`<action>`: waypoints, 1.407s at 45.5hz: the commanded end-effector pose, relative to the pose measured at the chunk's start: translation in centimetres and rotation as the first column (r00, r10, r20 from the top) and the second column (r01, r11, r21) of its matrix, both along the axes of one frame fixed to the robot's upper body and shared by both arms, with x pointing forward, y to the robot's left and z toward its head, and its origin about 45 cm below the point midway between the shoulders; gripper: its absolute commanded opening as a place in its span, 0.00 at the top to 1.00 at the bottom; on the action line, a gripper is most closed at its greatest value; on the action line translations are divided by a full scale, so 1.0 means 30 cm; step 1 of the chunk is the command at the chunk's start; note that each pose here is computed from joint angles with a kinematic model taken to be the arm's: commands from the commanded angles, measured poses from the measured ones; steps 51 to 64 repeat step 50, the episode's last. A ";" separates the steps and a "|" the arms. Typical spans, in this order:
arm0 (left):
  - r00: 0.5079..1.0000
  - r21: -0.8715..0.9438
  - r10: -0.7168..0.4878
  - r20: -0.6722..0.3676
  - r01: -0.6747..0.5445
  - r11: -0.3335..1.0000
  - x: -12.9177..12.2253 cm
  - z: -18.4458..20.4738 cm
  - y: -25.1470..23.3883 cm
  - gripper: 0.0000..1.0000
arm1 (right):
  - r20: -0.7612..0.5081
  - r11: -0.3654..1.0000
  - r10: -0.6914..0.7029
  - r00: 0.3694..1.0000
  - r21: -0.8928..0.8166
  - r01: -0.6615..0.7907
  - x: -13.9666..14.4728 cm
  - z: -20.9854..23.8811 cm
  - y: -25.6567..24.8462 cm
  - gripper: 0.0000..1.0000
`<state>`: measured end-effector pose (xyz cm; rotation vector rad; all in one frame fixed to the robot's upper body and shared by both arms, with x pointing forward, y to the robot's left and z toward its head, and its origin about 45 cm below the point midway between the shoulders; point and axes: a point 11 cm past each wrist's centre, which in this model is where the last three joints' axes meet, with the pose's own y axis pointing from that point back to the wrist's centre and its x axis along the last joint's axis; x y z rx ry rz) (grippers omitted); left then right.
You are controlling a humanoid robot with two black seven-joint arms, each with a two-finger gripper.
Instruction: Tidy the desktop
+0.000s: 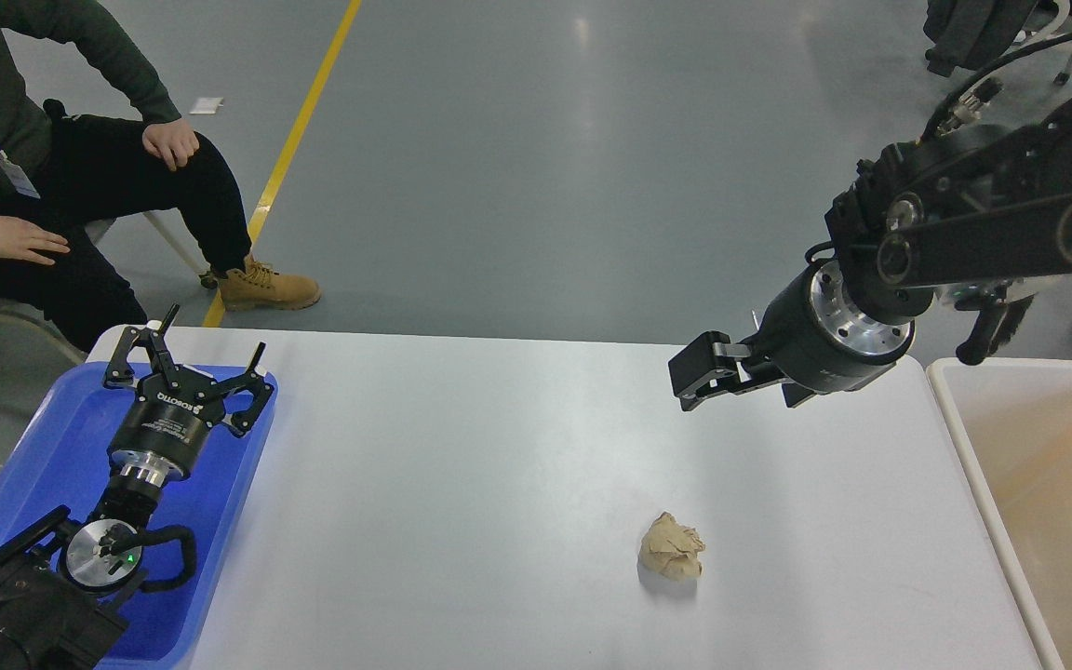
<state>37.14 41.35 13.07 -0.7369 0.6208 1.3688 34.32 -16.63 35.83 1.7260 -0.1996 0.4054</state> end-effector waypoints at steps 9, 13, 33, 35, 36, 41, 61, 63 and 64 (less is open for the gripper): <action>1.000 0.000 -0.001 -0.001 0.001 1.000 0.000 0.000 -0.001 0.01 | 0.025 0.973 -0.055 0.998 -0.222 0.060 0.033 -0.020 -0.105 0.00; 1.000 0.001 -0.002 -0.001 0.002 1.000 0.000 0.000 -0.001 0.01 | 0.098 0.967 -0.075 0.992 -0.234 0.097 0.057 -0.008 -0.120 0.00; 1.000 0.000 -0.001 -0.001 0.001 1.000 0.000 0.000 -0.001 0.01 | 0.042 0.946 -0.104 0.994 -0.304 0.112 0.035 0.000 -0.177 0.00; 1.000 0.000 -0.001 -0.001 0.001 1.000 0.000 0.000 -0.001 0.01 | 0.040 0.945 -0.106 0.994 -0.308 0.113 0.035 0.001 -0.185 0.00; 1.000 0.001 -0.002 -0.001 0.002 1.000 0.000 0.000 -0.001 0.01 | 0.038 0.943 -0.102 0.994 -0.314 0.109 0.034 0.001 -0.188 0.00; 1.000 0.000 -0.001 -0.001 0.001 1.000 0.000 0.000 -0.001 0.01 | -0.007 0.935 -0.084 0.996 -0.346 0.076 0.018 -0.001 -0.200 0.00; 1.000 0.000 -0.001 -0.001 0.001 1.000 0.000 0.000 -0.001 0.01 | -0.022 0.934 -0.081 0.996 -0.351 0.068 0.014 -0.001 -0.199 0.00; 1.000 0.000 -0.001 -0.001 0.001 1.000 0.000 0.000 -0.001 0.01 | -0.022 0.934 -0.081 0.996 -0.351 0.068 0.014 -0.001 -0.199 0.00; 1.000 0.000 -0.001 -0.001 0.001 1.000 0.000 0.000 -0.001 0.01 | -0.022 0.934 -0.081 0.996 -0.351 0.068 0.014 -0.001 -0.199 0.00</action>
